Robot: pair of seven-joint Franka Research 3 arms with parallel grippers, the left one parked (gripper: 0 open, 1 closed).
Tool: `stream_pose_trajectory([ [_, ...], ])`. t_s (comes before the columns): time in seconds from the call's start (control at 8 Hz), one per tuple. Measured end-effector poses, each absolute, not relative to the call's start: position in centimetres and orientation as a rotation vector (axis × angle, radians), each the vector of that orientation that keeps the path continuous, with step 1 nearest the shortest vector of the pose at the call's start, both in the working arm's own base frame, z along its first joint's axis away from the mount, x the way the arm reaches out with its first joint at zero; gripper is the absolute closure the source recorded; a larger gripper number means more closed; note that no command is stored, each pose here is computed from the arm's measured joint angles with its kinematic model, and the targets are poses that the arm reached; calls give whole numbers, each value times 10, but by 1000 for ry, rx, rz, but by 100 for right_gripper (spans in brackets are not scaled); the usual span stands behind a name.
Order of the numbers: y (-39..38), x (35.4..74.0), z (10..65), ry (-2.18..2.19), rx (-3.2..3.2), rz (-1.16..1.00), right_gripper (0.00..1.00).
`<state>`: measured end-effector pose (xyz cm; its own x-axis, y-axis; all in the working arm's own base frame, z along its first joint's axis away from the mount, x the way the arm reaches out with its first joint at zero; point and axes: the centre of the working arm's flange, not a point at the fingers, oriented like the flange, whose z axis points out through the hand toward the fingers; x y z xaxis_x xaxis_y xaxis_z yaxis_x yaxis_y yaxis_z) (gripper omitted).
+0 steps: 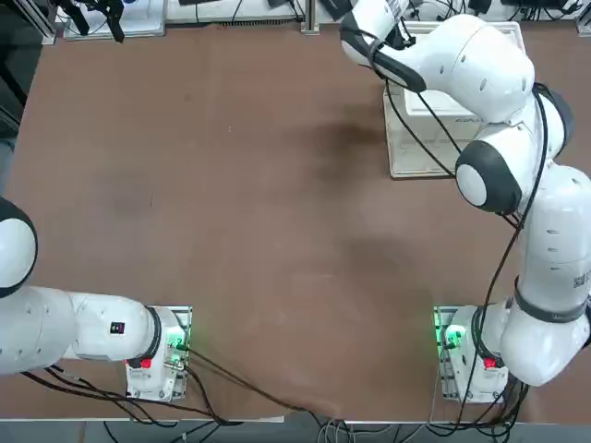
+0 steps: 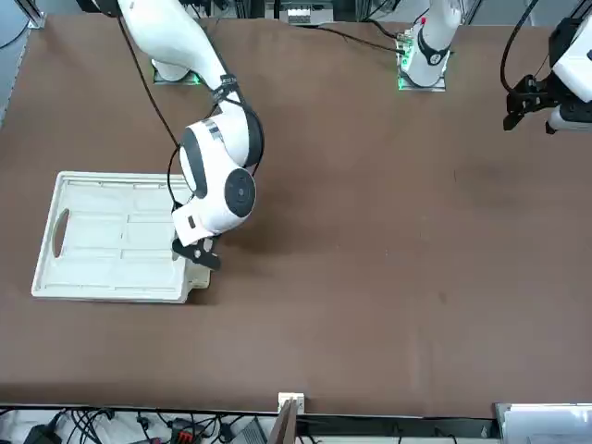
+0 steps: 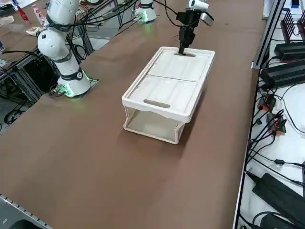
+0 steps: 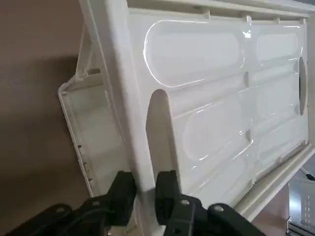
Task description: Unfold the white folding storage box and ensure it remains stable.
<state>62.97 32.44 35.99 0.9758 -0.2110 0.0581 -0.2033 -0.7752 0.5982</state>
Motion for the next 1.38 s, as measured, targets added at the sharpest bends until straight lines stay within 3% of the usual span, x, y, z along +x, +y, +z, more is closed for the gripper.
stream_pose_trajectory([
  [1.38, 330, 611, 360, -86, 2440, -180, 74],
])
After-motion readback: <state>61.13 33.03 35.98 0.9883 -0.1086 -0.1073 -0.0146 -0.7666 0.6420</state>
